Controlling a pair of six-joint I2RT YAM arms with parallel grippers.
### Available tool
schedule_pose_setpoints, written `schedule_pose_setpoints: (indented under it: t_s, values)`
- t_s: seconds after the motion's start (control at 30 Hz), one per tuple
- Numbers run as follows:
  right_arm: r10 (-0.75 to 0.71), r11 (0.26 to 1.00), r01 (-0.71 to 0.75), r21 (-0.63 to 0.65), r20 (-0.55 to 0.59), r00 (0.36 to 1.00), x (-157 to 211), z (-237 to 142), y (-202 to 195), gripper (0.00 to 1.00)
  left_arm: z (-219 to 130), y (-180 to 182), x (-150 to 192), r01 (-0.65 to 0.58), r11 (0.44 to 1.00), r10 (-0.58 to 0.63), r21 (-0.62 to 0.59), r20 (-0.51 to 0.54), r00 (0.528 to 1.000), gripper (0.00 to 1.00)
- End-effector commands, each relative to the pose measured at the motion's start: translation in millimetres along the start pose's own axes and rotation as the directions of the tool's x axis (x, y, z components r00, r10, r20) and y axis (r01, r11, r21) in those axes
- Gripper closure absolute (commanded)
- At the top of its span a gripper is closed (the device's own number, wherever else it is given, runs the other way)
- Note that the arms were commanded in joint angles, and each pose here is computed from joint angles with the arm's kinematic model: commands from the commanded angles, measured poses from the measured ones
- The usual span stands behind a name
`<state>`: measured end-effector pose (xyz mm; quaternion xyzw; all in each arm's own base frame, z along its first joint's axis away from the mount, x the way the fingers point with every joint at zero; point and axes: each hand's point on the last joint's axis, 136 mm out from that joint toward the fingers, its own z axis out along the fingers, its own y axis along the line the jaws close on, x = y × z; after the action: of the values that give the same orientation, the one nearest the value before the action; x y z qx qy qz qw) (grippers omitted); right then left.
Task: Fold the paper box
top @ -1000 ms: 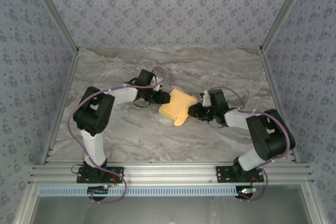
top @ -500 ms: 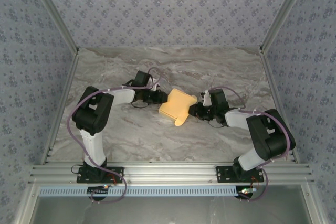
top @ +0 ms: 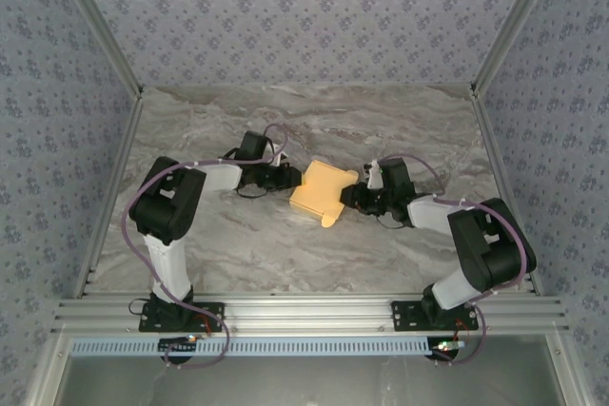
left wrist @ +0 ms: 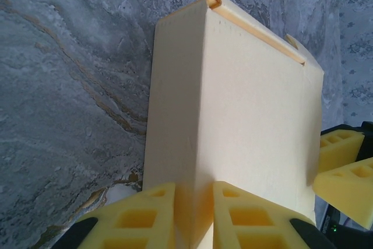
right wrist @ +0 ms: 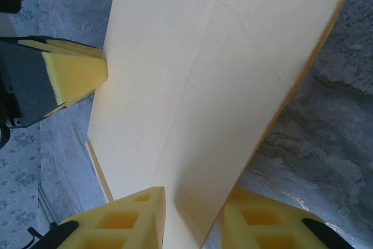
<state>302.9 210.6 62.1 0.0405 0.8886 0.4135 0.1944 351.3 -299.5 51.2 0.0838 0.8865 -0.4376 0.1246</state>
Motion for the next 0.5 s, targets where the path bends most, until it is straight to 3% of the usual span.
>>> schedule_pose_setpoints:
  t_s: [0.0,0.23,0.47]
  values:
    - [-0.027,0.999,0.028,-0.037,0.021,0.999,-12,-6,18,0.69,3,21,20,0.080,0.996,-0.082,-0.047,-0.045,0.996,0.83]
    - [-0.028,0.999,0.029,-0.031,0.020,0.999,-15,-6,18,0.68,2,27,21,0.098,0.994,-0.100,-0.050,-0.042,0.994,0.84]
    - [-0.008,0.996,0.010,-0.093,0.026,1.000,-18,-7,31,0.80,-1,32,22,0.111,0.993,-0.113,-0.042,-0.043,0.993,0.84]
